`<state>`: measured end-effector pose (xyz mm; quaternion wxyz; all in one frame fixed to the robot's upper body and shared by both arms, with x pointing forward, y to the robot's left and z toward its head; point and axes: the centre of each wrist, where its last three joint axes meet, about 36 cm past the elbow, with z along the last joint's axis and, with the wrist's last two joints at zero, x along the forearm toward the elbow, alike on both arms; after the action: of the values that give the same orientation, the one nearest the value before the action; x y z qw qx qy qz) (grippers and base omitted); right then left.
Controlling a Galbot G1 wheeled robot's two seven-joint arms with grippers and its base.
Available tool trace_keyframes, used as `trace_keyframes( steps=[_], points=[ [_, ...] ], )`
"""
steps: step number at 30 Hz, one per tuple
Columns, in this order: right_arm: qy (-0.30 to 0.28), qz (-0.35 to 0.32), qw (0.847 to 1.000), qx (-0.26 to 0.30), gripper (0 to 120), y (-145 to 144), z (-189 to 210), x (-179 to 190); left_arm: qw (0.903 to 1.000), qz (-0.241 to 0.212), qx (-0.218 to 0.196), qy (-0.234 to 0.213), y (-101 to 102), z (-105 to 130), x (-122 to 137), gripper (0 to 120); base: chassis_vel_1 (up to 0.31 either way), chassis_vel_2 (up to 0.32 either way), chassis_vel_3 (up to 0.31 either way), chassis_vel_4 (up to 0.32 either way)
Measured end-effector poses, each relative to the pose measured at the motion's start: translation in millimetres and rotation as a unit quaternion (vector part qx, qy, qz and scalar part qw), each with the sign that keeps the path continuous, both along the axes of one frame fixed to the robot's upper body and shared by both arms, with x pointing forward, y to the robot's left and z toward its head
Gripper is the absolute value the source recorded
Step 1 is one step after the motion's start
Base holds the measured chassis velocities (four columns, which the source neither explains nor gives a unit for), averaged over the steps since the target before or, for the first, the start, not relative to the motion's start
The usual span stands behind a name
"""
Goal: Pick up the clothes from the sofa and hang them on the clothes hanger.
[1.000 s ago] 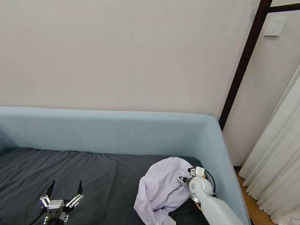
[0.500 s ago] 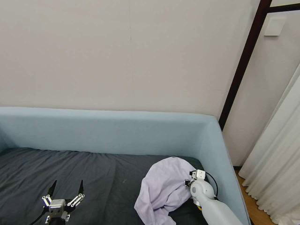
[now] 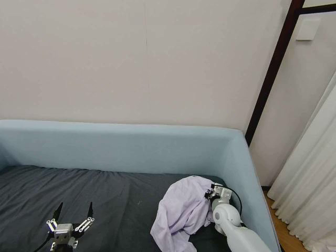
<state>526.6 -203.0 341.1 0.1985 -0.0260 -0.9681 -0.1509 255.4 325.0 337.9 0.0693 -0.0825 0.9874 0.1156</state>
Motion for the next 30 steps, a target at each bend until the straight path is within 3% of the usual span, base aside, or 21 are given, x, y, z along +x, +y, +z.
trace_keyframes(
  steps=[2, 3, 6, 7, 11, 12, 17, 22, 30],
  points=[
    [-0.063, 0.017, 0.998, 0.017, 0, -1, 24, -1, 1.0000, 0.000, 0.000, -0.001, 0, 0, 0, 100, 0.000, 0.000, 0.000, 0.000],
    [-0.063, 0.017, 0.998, 0.017, 0, -1, 24, -1, 1.0000, 0.000, 0.000, -0.001, 0, 0, 0, 100, 0.000, 0.000, 0.000, 0.000],
    [-0.192, 0.065, 0.977, 0.062, 0, -8, 78, -1, 1.0000, 0.000, -0.001, -0.002, -2, 1, -1, 100, 0.000, 0.000, 0.000, 0.000],
    [-0.192, 0.065, 0.977, 0.062, 0, -8, 78, -1, 1.0000, 0.000, -0.001, -0.002, -2, 1, -1, 100, 0.000, 0.000, 0.000, 0.000],
    [-0.314, 0.136, 0.932, 0.122, 0, -17, 150, -8, 1.0000, -0.001, -0.001, -0.007, -3, 6, -2, 100, 0.000, 0.000, 0.000, 0.000],
    [-0.314, 0.136, 0.932, 0.122, 0, -17, 150, -8, 1.0000, -0.001, -0.001, -0.007, -3, 6, -2, 100, 0.000, 0.000, 0.000, 0.000],
    [-0.380, 0.196, 0.892, 0.146, 0, -33, 217, -24, 0.9999, -0.003, -0.002, -0.012, -9, 12, -4, 100, 0.000, 0.000, 0.000, 0.000],
    [-0.406, 0.219, 0.875, 0.150, 0, -51, 257, -29, 0.9999, -0.003, -0.002, -0.013, -12, 15, -7, 100, 0.000, 0.000, 0.000, 0.000],
    [-0.432, 0.227, 0.862, 0.135, 0, -82, 315, -25, 0.9999, -0.002, -0.005, -0.014, -16, 18, -14, 100, 0.000, 0.000, 0.000, 0.000]
  ],
)
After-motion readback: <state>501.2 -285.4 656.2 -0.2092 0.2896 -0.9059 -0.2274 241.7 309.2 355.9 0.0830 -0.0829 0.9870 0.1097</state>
